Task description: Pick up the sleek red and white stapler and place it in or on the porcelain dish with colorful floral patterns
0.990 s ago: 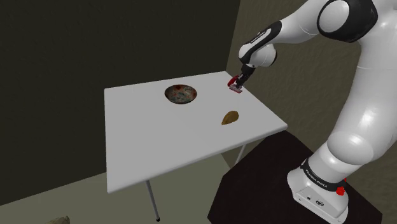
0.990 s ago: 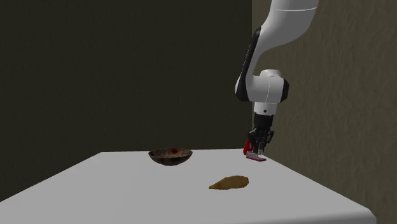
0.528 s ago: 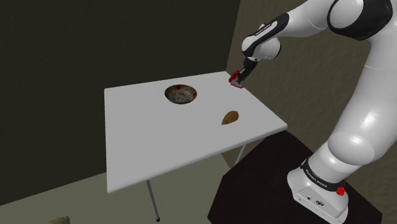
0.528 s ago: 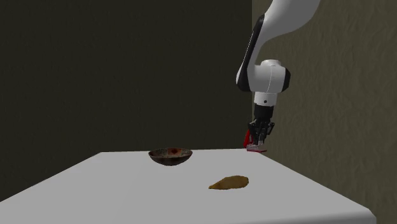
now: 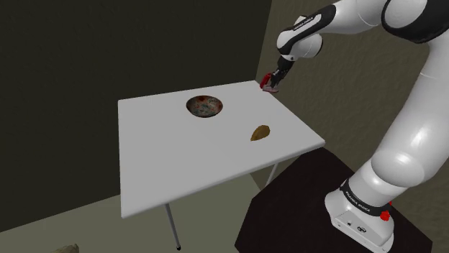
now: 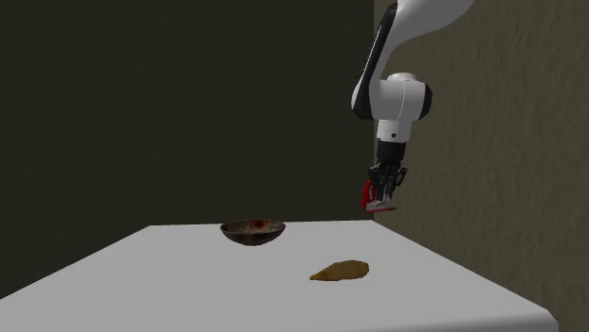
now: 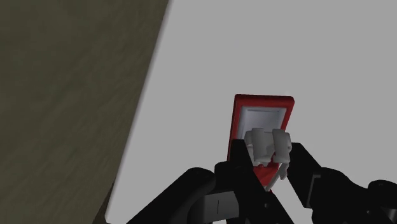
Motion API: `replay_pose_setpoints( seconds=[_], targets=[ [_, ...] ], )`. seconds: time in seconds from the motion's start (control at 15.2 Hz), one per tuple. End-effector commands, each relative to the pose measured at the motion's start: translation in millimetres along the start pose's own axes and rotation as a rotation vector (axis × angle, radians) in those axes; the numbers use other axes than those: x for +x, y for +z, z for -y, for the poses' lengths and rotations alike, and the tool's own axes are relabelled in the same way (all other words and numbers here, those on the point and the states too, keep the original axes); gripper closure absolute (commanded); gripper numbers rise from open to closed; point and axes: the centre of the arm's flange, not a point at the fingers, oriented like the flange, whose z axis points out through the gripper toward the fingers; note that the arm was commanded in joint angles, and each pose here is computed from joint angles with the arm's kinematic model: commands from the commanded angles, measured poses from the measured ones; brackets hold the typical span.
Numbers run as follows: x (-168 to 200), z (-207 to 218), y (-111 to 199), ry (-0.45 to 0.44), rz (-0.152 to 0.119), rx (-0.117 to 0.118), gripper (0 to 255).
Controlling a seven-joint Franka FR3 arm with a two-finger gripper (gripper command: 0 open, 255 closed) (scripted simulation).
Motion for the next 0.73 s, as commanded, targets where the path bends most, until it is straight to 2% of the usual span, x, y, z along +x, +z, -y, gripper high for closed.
replay_pose_setpoints(
  seconds=[0.0, 0.13, 0.66],
  targets=[
    [2, 0, -10, 0.000, 0.000, 0.000, 255],
    [4, 0, -19, 0.000, 0.000, 0.000, 255],
    [45, 97, -10, 0.000, 0.000, 0.000, 255]
  ],
)
